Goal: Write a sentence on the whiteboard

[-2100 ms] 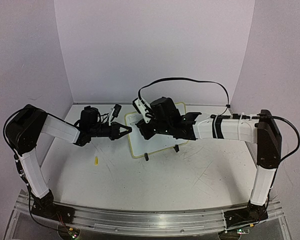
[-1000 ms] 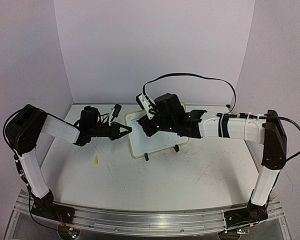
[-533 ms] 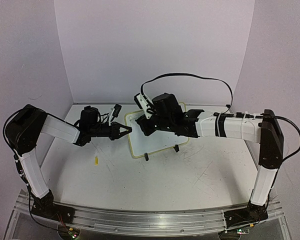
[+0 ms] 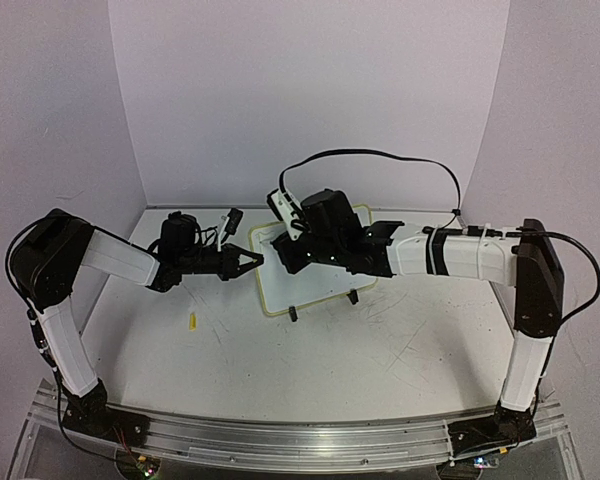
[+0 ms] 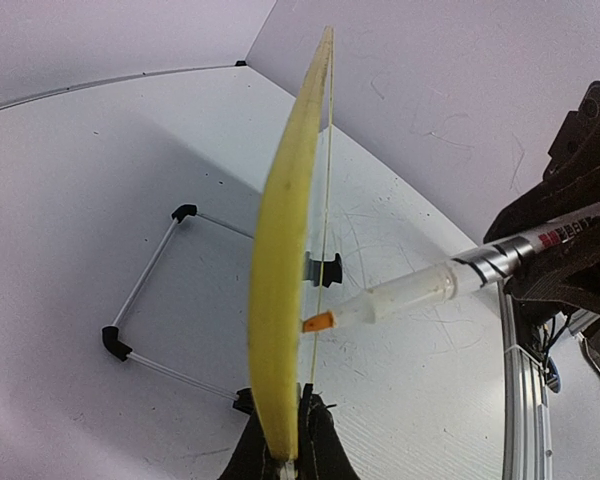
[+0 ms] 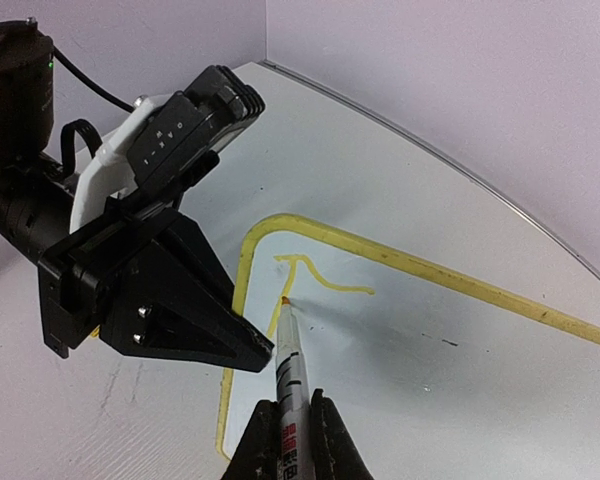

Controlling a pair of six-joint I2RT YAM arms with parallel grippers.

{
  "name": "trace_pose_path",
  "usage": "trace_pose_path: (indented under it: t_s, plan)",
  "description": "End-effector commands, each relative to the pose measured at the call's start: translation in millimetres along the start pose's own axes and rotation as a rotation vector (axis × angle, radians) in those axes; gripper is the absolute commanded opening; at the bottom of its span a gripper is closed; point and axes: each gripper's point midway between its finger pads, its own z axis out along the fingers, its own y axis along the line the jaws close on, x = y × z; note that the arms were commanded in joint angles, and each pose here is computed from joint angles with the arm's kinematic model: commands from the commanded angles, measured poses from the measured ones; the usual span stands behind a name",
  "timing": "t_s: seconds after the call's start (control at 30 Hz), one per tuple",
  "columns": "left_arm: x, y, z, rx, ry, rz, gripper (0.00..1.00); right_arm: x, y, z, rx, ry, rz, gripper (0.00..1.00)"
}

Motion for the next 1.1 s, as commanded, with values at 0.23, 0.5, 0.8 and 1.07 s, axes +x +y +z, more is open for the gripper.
trace_pose_path:
  t_s: [0.23, 0.5, 0.8, 1.07]
  plan:
    - [-8, 17, -3, -0.098, 0.000, 0.045, 0.00, -13, -30, -11, 0.103, -0.039, 0.035, 0.00]
    - [-6, 17, -3, -0.100, 0.003, 0.044, 0.00, -13, -41, -16, 0.130, -0.041, 0.045, 0.00]
    - [-5, 18, -2, -0.102, 0.007, 0.041, 0.00, -16, -47, -21, 0.151, -0.049, 0.043, 0.00]
    - [-4, 18, -3, -0.103, 0.009, 0.039, 0.00, -29, -21, -51, -0.016, -0.130, 0.041, 0.00]
